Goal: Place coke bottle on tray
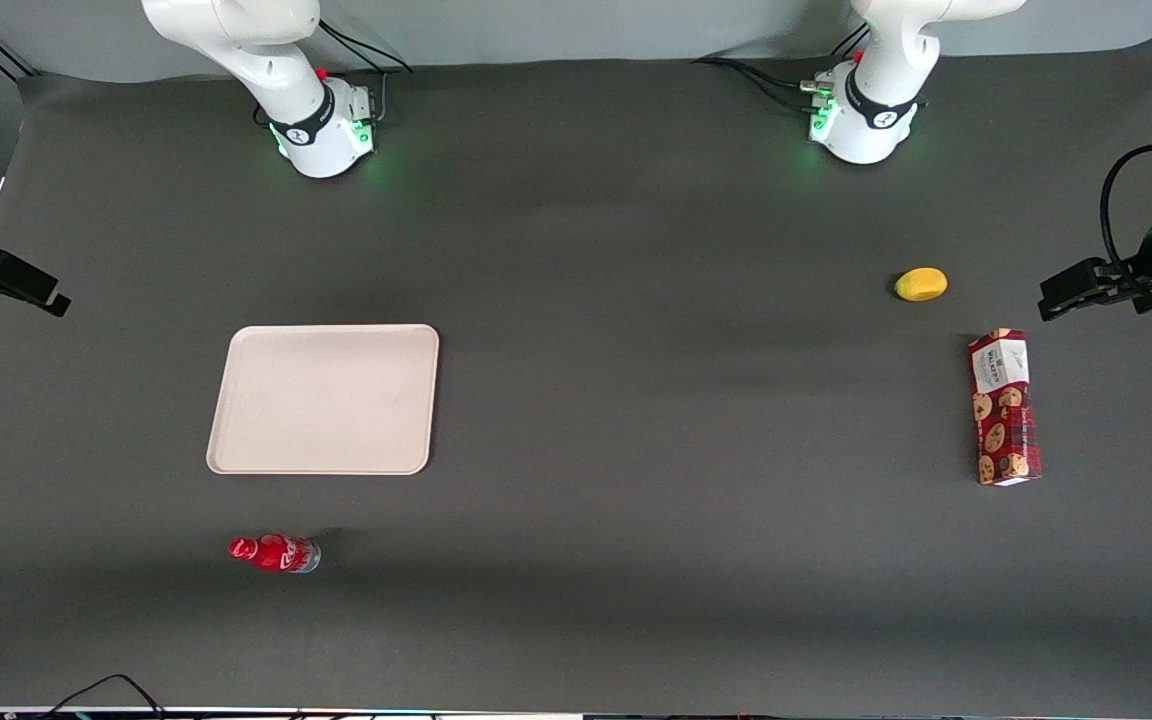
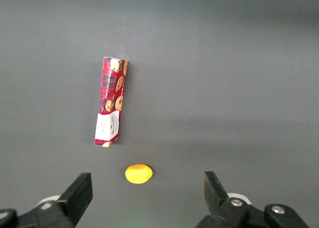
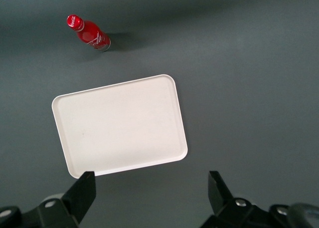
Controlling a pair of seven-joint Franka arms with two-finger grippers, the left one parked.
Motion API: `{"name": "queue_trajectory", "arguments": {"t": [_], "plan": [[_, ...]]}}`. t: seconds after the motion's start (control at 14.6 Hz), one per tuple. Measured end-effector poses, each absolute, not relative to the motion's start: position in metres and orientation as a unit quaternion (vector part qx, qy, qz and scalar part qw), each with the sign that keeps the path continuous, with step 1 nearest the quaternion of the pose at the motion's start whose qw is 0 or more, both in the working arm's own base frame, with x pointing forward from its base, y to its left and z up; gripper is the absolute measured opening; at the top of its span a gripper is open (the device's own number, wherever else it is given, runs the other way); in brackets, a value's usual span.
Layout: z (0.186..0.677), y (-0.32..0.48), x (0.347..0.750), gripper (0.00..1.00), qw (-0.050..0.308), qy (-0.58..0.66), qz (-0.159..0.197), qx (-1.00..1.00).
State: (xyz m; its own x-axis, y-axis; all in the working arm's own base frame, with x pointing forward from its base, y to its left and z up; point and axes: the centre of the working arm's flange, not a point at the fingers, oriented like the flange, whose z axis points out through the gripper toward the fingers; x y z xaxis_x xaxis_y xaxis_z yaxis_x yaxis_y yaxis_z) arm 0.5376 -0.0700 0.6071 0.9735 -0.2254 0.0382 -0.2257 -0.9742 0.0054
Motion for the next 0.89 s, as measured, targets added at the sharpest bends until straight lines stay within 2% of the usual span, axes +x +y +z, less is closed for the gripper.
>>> {"name": "queue_trajectory", "arguments": {"t": [0.89], "plan": [[0.6051, -0.0704, 0.5369, 1.0, 0.005, -0.1, 0.015, 0.995]]}}
